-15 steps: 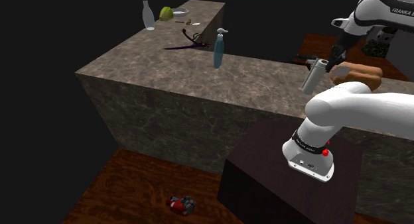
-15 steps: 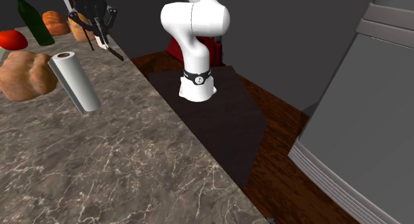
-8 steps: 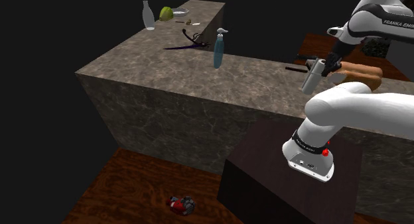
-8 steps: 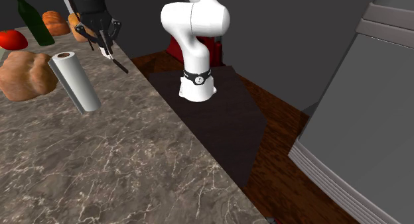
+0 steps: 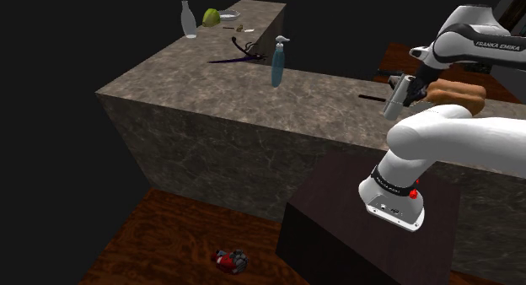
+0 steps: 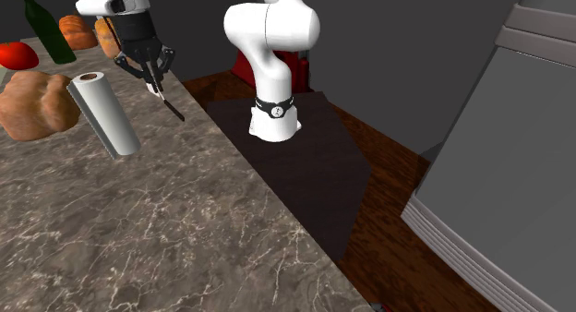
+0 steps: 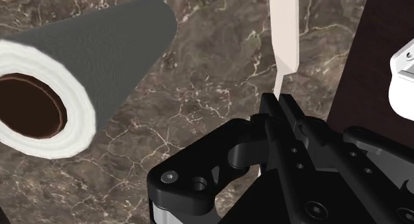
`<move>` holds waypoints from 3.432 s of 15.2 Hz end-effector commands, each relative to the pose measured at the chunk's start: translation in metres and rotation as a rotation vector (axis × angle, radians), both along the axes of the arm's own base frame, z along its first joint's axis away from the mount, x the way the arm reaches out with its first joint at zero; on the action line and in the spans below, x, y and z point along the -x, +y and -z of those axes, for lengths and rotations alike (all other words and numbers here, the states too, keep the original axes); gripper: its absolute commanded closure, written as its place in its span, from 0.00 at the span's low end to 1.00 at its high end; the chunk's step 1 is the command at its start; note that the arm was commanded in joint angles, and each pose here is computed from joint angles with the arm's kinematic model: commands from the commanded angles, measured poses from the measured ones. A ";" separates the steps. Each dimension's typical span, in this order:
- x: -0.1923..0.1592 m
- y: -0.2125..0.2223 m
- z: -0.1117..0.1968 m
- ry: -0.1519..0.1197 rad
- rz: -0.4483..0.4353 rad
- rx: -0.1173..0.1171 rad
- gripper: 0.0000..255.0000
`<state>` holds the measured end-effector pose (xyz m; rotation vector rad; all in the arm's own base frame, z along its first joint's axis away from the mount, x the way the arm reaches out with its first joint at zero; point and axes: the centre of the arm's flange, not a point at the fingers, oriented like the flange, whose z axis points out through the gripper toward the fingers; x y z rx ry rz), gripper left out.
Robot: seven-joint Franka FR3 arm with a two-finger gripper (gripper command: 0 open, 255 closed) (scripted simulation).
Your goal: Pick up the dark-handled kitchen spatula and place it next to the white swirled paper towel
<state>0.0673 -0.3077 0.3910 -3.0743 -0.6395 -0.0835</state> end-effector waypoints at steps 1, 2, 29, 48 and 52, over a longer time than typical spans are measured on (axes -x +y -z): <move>0.000 0.000 0.011 0.000 0.000 0.000 1.00; 0.000 0.000 0.016 0.000 0.000 0.000 1.00; 0.000 0.000 0.146 0.000 0.000 0.000 1.00; 0.002 -0.001 0.096 0.000 0.000 0.000 0.00; 0.002 -0.001 0.096 0.000 0.000 0.000 0.00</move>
